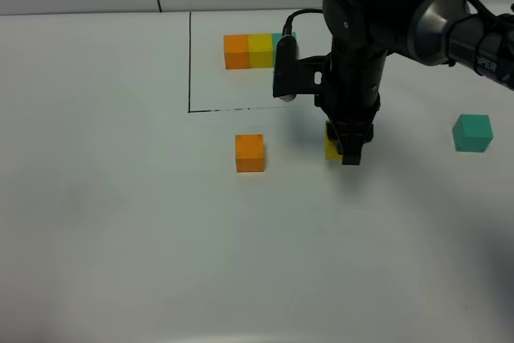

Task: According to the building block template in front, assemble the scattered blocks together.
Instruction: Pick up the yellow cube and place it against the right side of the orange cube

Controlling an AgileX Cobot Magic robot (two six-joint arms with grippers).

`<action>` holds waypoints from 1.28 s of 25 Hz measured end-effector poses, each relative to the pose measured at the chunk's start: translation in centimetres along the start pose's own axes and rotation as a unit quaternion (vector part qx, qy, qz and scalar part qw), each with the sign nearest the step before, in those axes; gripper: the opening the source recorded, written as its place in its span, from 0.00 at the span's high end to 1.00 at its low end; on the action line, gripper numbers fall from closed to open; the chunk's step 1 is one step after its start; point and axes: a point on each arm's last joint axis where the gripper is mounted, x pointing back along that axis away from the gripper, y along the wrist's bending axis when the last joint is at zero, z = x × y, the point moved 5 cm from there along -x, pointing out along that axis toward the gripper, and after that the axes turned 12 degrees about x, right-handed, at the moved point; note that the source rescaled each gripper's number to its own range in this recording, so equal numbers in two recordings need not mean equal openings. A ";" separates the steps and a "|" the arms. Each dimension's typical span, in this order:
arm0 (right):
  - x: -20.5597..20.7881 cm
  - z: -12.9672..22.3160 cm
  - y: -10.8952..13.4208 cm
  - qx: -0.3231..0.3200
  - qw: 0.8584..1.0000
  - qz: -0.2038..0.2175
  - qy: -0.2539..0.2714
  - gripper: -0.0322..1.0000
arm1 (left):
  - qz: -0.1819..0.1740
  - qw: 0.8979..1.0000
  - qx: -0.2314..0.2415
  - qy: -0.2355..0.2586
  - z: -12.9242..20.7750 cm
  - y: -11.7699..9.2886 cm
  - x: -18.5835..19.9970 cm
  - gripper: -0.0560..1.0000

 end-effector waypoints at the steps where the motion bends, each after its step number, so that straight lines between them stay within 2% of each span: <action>1: -0.2 -0.4 -0.2 0.001 1.000 -0.003 -0.005 0.95 | 0.000 1.000 0.000 0.000 0.0 0.0 0.0 0.00; 10: -1.2 -3.1 -0.5 0.010 0.999 -0.002 -0.043 0.95 | 0.000 1.000 0.000 0.000 0.0 0.0 0.0 0.00; 20: -2.4 -4.9 -0.9 0.024 0.999 -0.002 -0.047 0.95 | 0.000 1.000 0.000 0.000 0.0 0.0 0.0 0.00; 32: -4.3 -5.3 -1.3 0.025 0.999 -0.007 -0.043 0.95 | 0.000 1.000 0.000 0.000 0.0 0.0 0.0 0.00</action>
